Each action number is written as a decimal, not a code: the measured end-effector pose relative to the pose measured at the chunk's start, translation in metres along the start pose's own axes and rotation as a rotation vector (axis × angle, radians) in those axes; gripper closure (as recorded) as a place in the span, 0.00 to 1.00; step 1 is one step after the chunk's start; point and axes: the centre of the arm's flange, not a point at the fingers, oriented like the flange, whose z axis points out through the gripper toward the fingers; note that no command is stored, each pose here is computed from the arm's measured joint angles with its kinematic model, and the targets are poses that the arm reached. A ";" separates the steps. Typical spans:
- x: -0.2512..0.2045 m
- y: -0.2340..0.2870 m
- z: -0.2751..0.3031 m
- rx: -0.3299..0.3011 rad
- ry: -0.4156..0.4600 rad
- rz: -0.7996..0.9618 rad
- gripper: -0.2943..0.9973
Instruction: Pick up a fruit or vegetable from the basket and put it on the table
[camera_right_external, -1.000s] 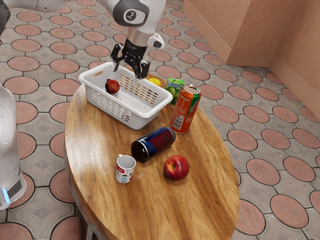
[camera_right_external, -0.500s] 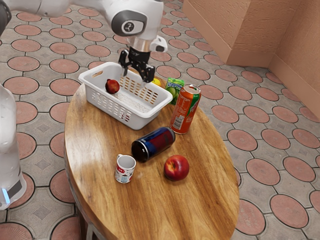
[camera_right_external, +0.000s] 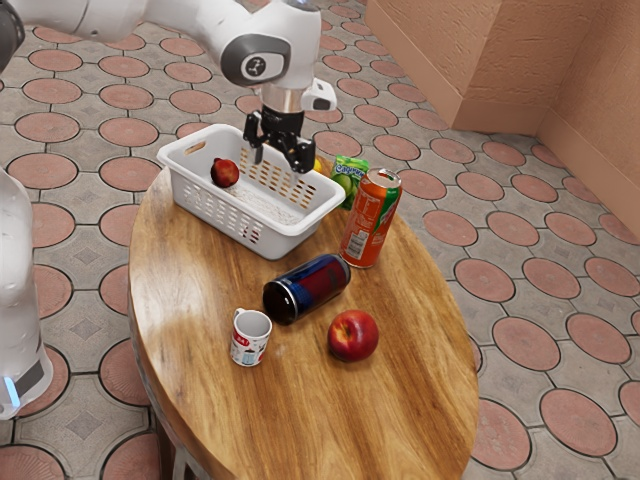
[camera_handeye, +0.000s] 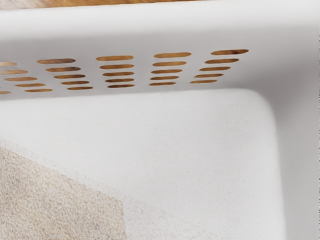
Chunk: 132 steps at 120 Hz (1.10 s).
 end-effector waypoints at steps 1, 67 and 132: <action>0.000 0.000 0.000 0.000 0.000 0.000 0.23; -0.004 -0.001 0.020 0.004 -0.017 0.005 0.23; -0.013 0.000 0.055 0.008 -0.045 -0.006 0.23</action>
